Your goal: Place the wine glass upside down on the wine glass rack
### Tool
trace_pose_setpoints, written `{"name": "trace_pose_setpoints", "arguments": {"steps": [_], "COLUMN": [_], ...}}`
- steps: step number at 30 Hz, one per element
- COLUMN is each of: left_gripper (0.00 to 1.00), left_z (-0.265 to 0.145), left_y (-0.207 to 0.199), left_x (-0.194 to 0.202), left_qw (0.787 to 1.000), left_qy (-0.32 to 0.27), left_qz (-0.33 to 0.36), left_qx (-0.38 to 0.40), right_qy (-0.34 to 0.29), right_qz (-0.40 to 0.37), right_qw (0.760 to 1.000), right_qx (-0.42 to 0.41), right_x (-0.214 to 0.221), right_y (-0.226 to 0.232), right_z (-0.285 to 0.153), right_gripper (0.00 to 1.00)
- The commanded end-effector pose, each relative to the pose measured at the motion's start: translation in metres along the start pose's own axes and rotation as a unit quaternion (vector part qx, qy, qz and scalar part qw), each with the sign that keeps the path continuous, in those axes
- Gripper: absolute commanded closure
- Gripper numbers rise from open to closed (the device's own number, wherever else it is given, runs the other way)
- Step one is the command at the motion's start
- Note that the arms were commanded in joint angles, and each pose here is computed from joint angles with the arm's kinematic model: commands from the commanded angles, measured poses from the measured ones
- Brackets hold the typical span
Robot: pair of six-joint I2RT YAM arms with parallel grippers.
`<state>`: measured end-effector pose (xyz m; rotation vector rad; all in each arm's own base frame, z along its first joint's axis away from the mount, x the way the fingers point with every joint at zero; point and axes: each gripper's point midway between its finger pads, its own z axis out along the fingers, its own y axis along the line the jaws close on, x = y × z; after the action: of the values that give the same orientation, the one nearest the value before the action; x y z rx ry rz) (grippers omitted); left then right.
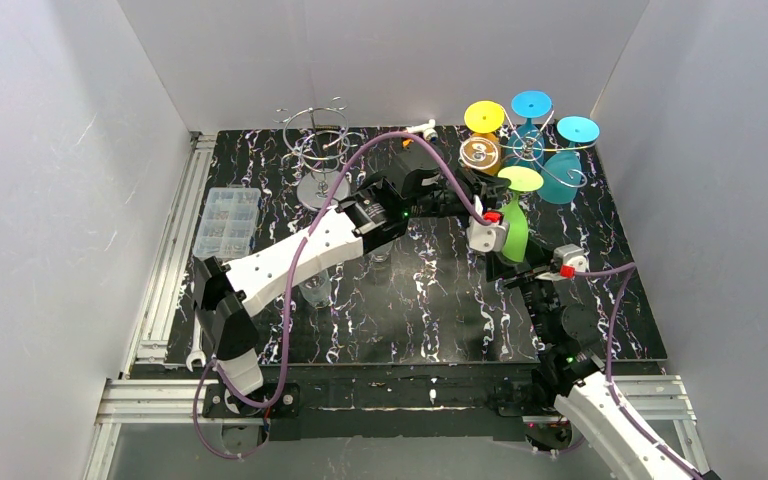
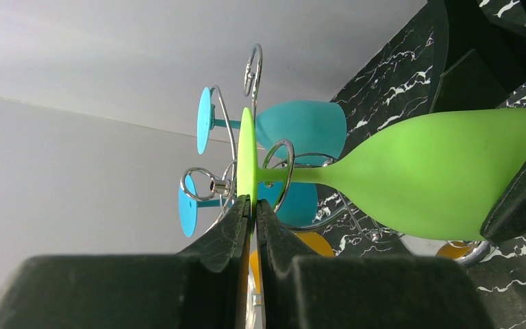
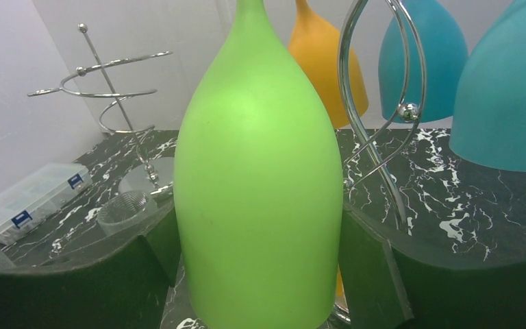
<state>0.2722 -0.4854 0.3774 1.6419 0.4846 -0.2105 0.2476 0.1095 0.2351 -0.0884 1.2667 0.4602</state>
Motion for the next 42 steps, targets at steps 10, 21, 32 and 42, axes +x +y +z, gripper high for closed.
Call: {"name": "trace_pose_setpoints", "arguments": {"steps": [10, 21, 32, 42], "left_gripper": [0.94, 0.50, 0.46, 0.17], "left_z": [-0.004, -0.007, -0.022, -0.085], "left_y": [0.009, 0.011, 0.015, 0.025], "left_x": [-0.042, -0.043, -0.042, -0.055], "left_qw": [0.998, 0.998, 0.999, 0.997], "left_qy": [-0.058, -0.057, -0.037, 0.012], "left_qz": [0.026, 0.018, 0.008, -0.064], "left_qx": [-0.008, -0.014, -0.026, -0.044], "right_qy": [-0.041, -0.042, -0.021, 0.054], "right_qz": [0.041, 0.072, 0.070, 0.095], "right_qw": [0.997, 0.991, 0.993, 0.994], "right_qx": [0.050, 0.101, 0.089, 0.019], "right_x": [-0.010, -0.004, -0.009, -0.076], "right_y": [-0.016, -0.033, -0.025, 0.016], "right_z": [-0.004, -0.008, 0.000, -0.016], "right_gripper": [0.43, 0.37, 0.02, 0.01]}}
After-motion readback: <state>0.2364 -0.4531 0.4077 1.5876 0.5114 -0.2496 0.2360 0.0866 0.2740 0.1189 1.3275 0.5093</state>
